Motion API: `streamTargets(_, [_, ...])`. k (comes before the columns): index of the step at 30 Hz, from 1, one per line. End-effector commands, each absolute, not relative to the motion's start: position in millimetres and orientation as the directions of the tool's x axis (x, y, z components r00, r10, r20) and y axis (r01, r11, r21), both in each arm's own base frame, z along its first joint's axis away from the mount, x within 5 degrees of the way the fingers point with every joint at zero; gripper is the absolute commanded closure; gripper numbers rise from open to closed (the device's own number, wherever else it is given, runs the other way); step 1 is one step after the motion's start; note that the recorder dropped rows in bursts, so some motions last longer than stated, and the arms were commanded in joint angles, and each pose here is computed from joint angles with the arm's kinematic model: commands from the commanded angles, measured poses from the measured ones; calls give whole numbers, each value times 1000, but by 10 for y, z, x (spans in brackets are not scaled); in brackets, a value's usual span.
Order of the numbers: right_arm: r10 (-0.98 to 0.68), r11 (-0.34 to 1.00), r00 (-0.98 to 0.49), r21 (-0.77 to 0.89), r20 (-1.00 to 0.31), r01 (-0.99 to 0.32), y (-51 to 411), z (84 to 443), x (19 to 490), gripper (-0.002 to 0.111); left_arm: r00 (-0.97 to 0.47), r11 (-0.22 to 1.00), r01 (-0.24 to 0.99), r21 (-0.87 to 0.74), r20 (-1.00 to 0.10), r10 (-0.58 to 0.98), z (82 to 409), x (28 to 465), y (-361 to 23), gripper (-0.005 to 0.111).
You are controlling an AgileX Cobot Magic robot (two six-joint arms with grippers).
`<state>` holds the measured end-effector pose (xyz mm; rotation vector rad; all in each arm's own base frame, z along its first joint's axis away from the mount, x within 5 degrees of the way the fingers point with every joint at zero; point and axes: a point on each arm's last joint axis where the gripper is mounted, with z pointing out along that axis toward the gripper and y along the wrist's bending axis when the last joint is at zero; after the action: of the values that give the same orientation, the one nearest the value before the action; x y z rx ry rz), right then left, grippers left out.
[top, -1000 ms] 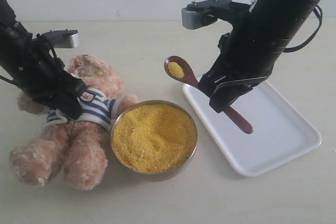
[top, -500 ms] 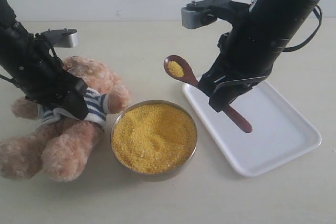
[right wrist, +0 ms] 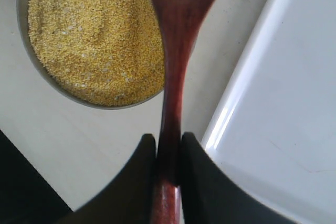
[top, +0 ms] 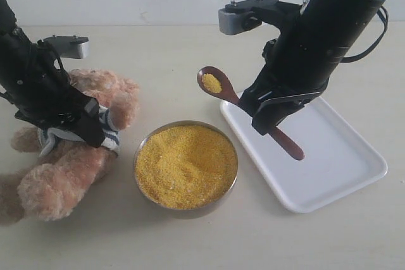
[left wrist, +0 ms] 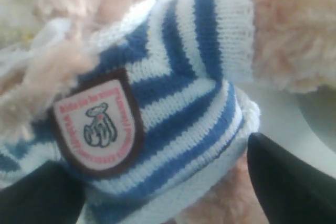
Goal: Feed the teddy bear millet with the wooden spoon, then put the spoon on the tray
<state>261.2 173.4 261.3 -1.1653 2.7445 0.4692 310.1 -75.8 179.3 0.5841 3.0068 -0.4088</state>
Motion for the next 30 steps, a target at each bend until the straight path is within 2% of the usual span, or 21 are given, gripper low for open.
streamTargets(1, [-678,652,-692,231,-250,-722,1727,2653,2615,109,-929,898,370,-240,-111,353,1812,3098,-779,28])
streamTargets(13, [-679,649,-689,232,-252,-724,1728,2654,2614,109,-973,918,232,-322,-94,213,1832,3101,-838,33])
streamTargets(24, [-678,650,-689,231,-254,-724,1729,2654,2616,109,-957,933,283,-224,-10,288,1841,3058,-722,33])
streamTargets(30, [-677,648,-690,238,-256,-724,1734,2656,2613,109,-970,952,242,-186,-47,237,2067,3184,-712,33])
